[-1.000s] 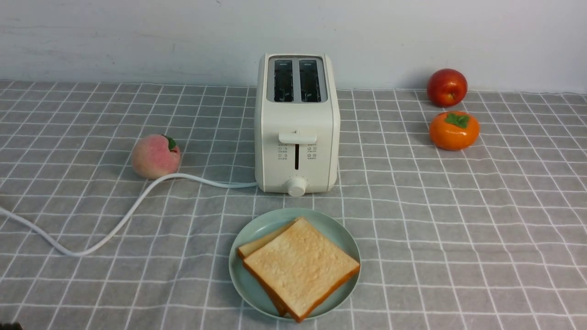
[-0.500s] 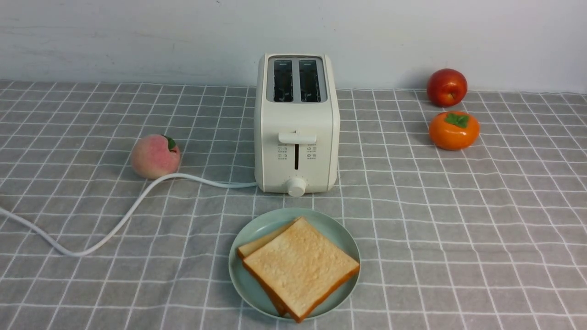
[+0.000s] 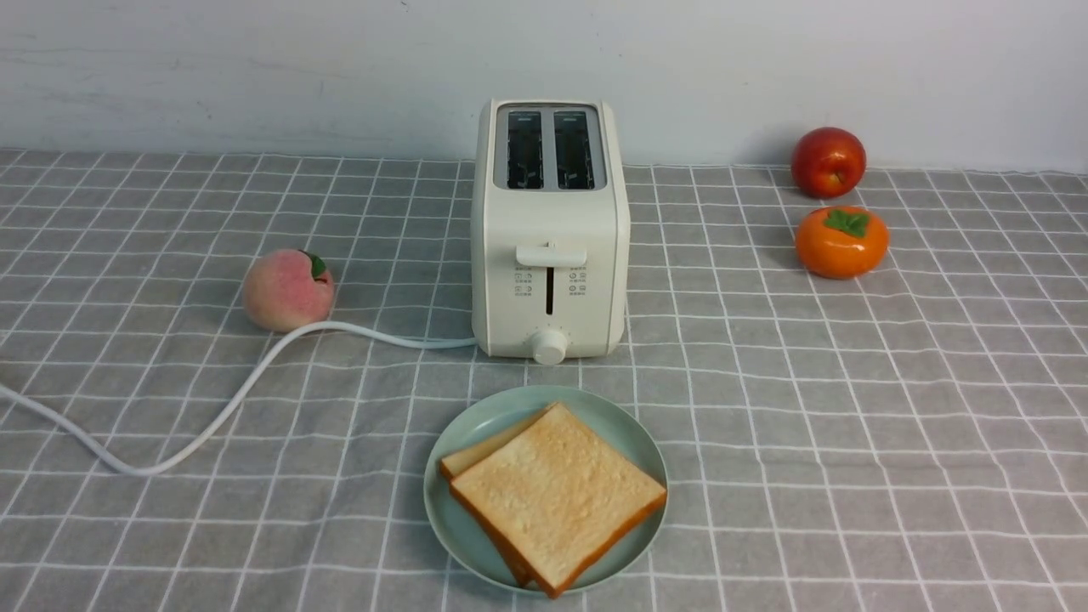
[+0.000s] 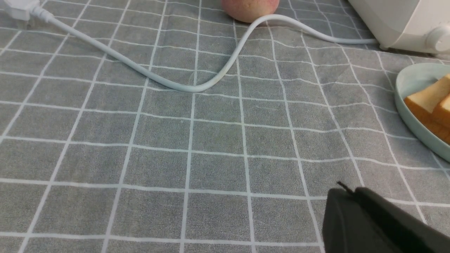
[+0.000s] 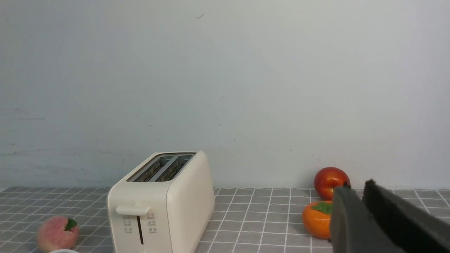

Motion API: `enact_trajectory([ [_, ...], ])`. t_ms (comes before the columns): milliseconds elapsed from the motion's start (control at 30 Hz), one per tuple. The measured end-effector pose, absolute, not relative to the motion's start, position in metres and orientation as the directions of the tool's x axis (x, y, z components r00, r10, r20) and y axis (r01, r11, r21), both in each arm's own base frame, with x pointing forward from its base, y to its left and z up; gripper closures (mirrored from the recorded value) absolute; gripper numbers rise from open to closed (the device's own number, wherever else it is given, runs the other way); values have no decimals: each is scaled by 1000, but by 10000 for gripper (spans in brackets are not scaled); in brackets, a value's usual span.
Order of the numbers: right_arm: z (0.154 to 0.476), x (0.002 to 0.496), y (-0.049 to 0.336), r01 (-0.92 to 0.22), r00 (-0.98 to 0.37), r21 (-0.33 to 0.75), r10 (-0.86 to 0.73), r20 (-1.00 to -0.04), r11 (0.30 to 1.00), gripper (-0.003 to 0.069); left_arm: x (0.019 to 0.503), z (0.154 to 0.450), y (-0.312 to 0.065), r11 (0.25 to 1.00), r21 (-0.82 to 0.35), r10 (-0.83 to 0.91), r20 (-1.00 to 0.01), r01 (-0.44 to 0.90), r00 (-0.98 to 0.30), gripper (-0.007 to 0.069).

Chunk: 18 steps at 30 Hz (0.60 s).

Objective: Take toasted bread from bread machine on grey coffee table place on plate.

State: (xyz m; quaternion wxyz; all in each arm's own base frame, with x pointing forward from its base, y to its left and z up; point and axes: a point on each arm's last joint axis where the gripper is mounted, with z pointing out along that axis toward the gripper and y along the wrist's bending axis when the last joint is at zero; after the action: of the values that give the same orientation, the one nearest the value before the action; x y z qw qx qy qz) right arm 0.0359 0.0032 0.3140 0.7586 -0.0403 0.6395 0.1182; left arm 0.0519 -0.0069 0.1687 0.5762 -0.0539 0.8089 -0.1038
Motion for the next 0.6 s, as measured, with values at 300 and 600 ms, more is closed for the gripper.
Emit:
enact_trajectory([
  [300,314,36,4,-239,150,109,148,-978,965,578,52,169,-7,973,-230,-207,-921,32,-330,606],
  [600,308,41,11,-289,113,93,131,-985,953,566,52,169,-7,973,-228,-205,-921,32,-332,596],
])
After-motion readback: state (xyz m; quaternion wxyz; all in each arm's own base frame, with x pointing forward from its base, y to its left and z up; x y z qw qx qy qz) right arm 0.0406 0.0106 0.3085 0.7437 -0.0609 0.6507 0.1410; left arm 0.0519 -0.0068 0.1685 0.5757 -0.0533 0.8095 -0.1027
